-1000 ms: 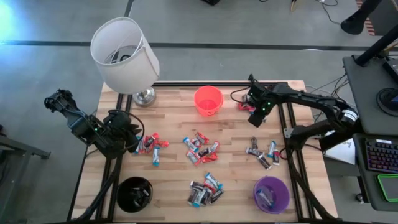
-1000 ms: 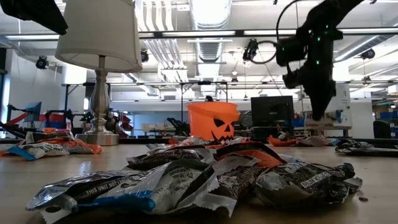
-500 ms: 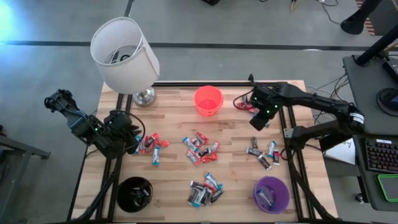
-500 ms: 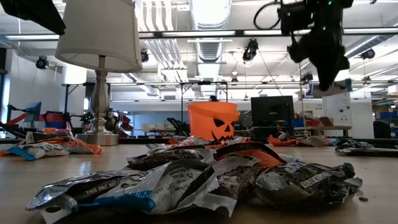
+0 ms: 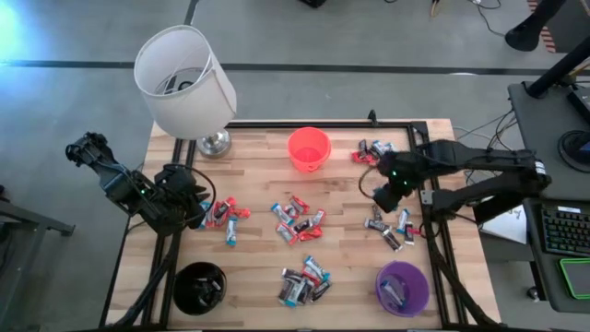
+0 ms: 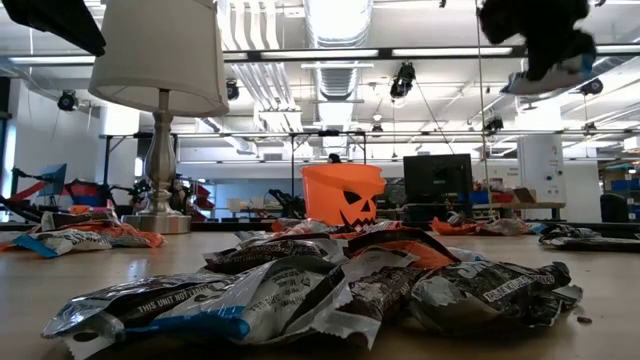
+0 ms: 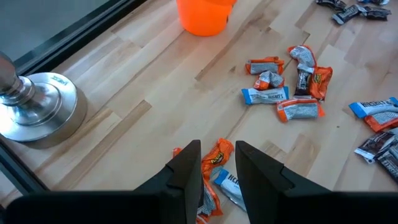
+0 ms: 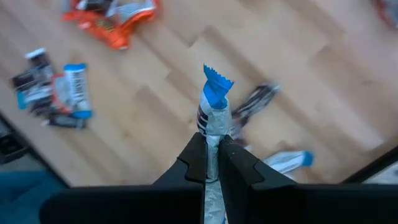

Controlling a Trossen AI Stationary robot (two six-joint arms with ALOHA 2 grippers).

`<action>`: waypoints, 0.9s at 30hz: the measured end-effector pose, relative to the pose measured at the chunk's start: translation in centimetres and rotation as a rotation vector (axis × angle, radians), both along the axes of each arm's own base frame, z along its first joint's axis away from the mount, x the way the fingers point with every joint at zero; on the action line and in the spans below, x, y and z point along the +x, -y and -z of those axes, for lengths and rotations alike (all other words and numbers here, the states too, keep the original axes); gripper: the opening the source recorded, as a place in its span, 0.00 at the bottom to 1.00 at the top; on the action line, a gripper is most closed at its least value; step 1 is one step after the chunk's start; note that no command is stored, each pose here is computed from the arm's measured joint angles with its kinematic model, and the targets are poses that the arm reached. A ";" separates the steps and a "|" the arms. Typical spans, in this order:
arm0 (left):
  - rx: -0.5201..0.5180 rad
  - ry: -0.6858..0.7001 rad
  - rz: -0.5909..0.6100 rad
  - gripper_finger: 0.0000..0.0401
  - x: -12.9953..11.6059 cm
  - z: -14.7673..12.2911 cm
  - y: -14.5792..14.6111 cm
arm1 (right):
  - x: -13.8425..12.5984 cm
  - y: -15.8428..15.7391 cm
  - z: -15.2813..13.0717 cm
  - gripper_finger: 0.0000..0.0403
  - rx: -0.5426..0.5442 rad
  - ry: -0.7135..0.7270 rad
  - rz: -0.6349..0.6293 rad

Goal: Organize candy in baskets
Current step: Put the white chocolate into the purple bucket

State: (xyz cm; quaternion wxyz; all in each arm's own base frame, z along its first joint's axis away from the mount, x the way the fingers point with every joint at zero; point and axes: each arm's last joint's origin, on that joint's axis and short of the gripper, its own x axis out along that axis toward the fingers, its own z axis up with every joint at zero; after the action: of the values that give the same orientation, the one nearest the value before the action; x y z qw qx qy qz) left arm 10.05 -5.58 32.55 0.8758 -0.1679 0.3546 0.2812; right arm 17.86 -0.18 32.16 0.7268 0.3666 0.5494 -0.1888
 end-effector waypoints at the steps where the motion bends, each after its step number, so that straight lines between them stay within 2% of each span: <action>1: 0.000 0.000 0.000 0.20 0.0 0.0 0.0 | 0.0 -0.6 -0.1 0.03 0.012 0.001 -0.001; 7: 0.004 -0.001 0.006 0.20 0.0 0.0 0.0 | 0.0 -4.8 -0.2 0.03 0.078 -0.036 -0.012; 17: 0.036 -0.002 0.077 0.20 0.3 -0.1 0.3 | 0.6 -12.2 1.3 0.03 0.168 -0.080 -0.060; 27: 0.048 -0.008 0.093 0.20 0.3 -0.1 0.3 | 0.8 -17.2 1.8 0.03 0.226 -0.126 -0.038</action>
State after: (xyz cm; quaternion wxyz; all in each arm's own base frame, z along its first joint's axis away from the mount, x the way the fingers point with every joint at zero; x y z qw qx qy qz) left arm 10.39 -5.86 32.70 0.8903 -0.1292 0.3587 0.2491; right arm 18.64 17.05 30.36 0.6481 0.4232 0.6187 -0.1345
